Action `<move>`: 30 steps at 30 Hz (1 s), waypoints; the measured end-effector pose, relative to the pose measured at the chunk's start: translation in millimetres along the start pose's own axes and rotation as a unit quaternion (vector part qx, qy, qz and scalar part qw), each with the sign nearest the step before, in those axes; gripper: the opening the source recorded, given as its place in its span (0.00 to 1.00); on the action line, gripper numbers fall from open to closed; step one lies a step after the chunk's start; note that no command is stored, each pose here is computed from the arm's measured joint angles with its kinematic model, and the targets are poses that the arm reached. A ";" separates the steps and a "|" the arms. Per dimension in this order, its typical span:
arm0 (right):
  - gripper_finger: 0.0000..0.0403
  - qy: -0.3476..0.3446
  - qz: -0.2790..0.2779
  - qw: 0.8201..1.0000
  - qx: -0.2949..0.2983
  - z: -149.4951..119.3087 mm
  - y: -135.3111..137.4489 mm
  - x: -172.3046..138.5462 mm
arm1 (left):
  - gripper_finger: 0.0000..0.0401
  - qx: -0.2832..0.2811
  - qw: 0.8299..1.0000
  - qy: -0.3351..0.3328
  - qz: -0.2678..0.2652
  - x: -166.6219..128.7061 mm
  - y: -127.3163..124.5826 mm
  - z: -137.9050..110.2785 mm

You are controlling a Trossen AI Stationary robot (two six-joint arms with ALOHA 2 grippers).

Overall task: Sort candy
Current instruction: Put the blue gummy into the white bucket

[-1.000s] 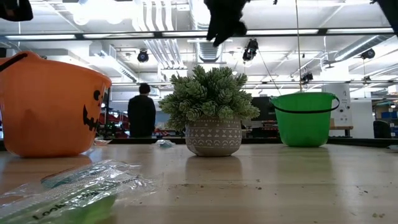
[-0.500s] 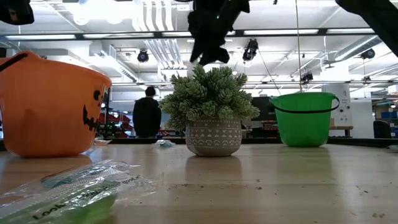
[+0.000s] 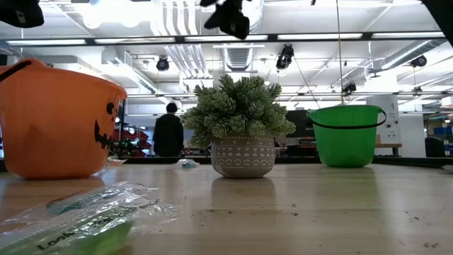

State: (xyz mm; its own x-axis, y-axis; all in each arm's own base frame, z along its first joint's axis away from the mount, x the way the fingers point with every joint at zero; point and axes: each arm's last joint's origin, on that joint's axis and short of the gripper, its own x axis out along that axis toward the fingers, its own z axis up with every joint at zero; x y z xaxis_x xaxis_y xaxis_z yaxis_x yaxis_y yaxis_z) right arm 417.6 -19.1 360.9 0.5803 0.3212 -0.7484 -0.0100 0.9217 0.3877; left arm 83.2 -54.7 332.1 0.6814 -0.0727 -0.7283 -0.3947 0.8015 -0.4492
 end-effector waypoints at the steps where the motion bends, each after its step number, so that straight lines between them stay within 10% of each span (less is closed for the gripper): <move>1: 0.43 0.003 -0.004 1.000 -0.009 -1.8 8.6 3.5 | 0.20 0.000 1.000 -0.003 0.002 0.0 0.1 0.2; 16: 0.43 -0.084 0.031 0.979 -0.183 -12.1 114.8 49.2 | 0.20 -0.024 0.998 -0.047 0.017 0.7 -0.1 2.8; 23: 0.50 -0.040 0.028 0.990 -0.130 -19.2 110.2 85.2 | 0.20 -0.030 0.998 -0.050 0.009 0.6 -1.7 3.5; 30: 0.55 -0.007 0.021 0.999 0.046 -24.3 98.8 128.8 | 0.20 -0.030 0.998 -0.049 0.011 1.6 -2.4 3.4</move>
State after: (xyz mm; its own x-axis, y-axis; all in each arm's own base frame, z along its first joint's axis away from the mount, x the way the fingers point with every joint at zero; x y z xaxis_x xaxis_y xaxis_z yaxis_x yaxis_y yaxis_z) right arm 471.6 118.6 289.8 0.5923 0.3546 -0.7235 0.0409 0.8836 0.4665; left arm 87.3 -54.7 333.7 0.7286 0.0054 -0.6849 -0.4441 0.7651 -0.4663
